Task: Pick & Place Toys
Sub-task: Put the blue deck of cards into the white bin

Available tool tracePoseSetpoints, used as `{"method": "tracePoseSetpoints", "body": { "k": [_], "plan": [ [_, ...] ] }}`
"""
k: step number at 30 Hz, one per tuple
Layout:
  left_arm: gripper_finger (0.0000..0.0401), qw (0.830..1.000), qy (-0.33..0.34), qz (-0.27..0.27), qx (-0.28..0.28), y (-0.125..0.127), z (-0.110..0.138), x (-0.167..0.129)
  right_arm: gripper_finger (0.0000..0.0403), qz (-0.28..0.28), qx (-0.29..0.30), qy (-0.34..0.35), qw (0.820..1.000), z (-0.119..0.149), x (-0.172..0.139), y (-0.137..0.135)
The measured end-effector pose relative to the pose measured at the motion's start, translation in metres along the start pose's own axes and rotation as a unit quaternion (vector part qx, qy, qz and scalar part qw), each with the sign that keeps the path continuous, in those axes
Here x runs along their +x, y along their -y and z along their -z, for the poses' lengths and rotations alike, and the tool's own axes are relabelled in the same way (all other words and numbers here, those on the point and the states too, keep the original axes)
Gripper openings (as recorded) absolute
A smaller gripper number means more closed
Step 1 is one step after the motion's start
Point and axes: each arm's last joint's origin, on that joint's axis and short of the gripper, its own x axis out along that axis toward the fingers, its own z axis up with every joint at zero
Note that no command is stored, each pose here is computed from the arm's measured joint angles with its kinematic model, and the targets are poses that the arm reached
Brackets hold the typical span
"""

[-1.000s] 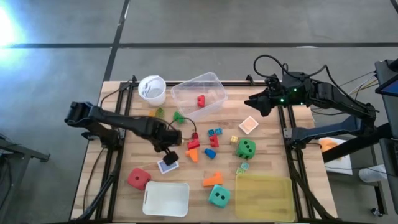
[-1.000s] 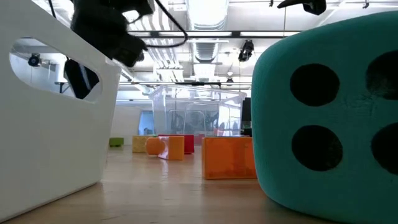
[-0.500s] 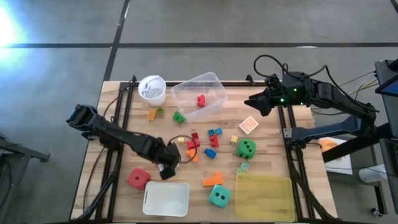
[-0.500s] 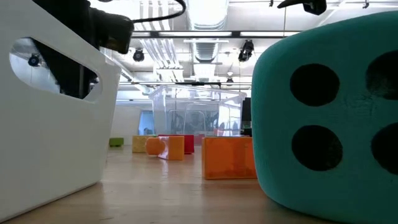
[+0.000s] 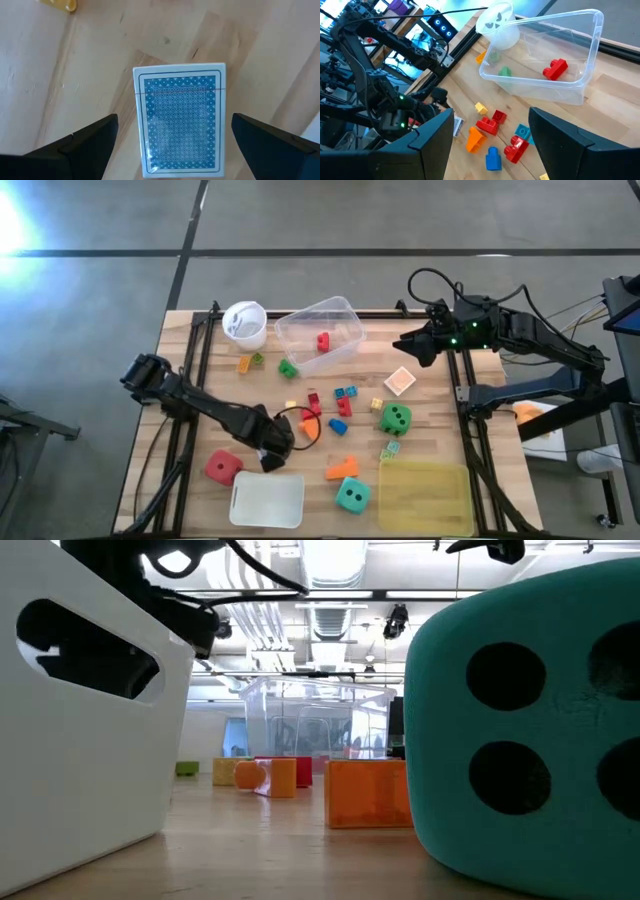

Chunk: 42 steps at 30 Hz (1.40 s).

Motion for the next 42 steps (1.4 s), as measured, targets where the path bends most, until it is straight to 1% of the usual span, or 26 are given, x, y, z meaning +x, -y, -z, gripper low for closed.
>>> {"method": "tracePoseSetpoints", "body": {
  "k": [5, 8, 10, 12, 19, 25, 27, 32, 42],
  "plan": [
    [0.0394, 1.000, 0.002, -0.011, 0.000, 0.001, -0.002, 0.007, 0.0250, 0.000, 0.000, 0.000, 1.000, 0.000, 0.000, 0.000],
    [0.0394, 1.000, -0.003, -0.012, -0.015, 0.003, -0.003, 0.013, 0.0250, -0.001, 0.000, -0.001, 1.000, 0.000, 0.000, 0.000],
    [0.0394, 1.000, -0.011, -0.005, -0.023, 0.006, -0.004, 0.018, 0.0250, -0.001, 0.000, -0.001, 1.000, 0.000, 0.000, 0.000],
    [0.0395, 0.999, -0.028, -0.014, -0.030, 0.005, -0.001, 0.024, 0.0250, -0.004, 0.000, -0.004, 1.000, 0.000, 0.000, 0.000],
    [0.0395, 0.999, -0.019, -0.009, -0.038, 0.006, -0.003, 0.022, 0.0250, -0.010, 0.011, -0.009, 1.000, 0.001, 0.000, -0.001],
    [0.0395, 1.000, -0.018, -0.007, 0.004, 0.006, -0.003, 0.023, 0.0250, -0.011, 0.015, -0.010, 1.000, 0.000, 0.000, -0.001],
    [0.0395, 1.000, -0.017, -0.008, 0.010, 0.006, -0.003, 0.023, 0.0250, -0.012, 0.015, -0.009, 1.000, 0.000, 0.000, -0.001],
    [0.0395, 1.000, -0.013, -0.011, -0.012, 0.006, -0.004, 0.023, 0.0250, -0.016, 0.023, -0.014, 0.999, 0.001, 0.000, -0.001],
    [0.0395, 0.999, -0.001, -0.025, -0.024, 0.005, -0.004, 0.022, 0.0250, -0.020, 0.025, -0.017, 0.999, 0.001, 0.000, -0.001]
  ]
}}
